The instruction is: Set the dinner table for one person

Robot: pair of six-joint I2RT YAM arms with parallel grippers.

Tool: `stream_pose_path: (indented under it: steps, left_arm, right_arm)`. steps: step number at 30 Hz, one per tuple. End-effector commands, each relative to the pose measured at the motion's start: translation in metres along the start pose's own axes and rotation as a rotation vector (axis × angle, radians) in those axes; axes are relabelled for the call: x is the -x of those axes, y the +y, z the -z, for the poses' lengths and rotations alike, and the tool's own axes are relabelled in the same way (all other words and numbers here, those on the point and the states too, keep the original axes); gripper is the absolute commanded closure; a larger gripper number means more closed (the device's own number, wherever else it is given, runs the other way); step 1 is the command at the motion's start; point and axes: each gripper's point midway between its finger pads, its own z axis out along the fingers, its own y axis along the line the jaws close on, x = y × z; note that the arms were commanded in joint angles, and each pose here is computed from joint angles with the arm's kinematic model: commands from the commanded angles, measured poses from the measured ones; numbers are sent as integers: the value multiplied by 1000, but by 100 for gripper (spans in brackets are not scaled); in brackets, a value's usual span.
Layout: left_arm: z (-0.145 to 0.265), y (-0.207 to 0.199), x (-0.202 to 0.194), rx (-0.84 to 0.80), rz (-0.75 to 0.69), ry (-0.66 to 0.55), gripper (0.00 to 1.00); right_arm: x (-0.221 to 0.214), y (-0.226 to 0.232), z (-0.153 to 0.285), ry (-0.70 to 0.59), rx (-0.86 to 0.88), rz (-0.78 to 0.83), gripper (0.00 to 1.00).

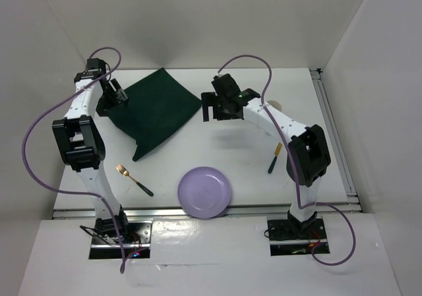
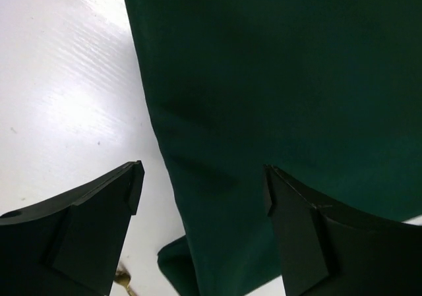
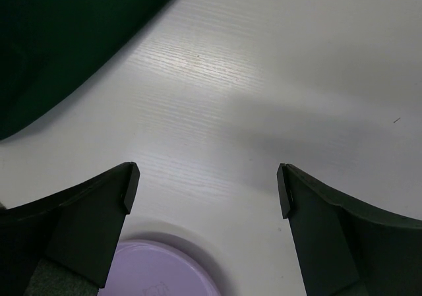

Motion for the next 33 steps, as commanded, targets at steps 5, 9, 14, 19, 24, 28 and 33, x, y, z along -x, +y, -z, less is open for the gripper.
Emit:
stream_pose_path:
  steps: [5,9,14,19,24,28,33]
  left_arm:
    - [-31,20,26,-42,188,23,12]
    - [-63,31,35,-44,234,55,14]
    - [-84,32,48,-29,268,48,16]
    - [-100,31,47,-25,288,63,21]
    - [-110,27,46,-43,308,70,33]
    - [-122,27,40,-51,319,78,42]
    - [-117,25,45,-54,319,72,86]
  right_arm:
    - [4,11,-6,10,22,22,1]
    - [1,16,-12,19,58,41,1]
    - [-12,17,-26,51,51,60,5]
    - [-21,11,-38,77,27,72,9]
    - [-21,6,-42,83,-7,74,10]
    - [-18,3,-40,75,-29,75,10]
    - [-18,0,-38,79,-43,77,10]
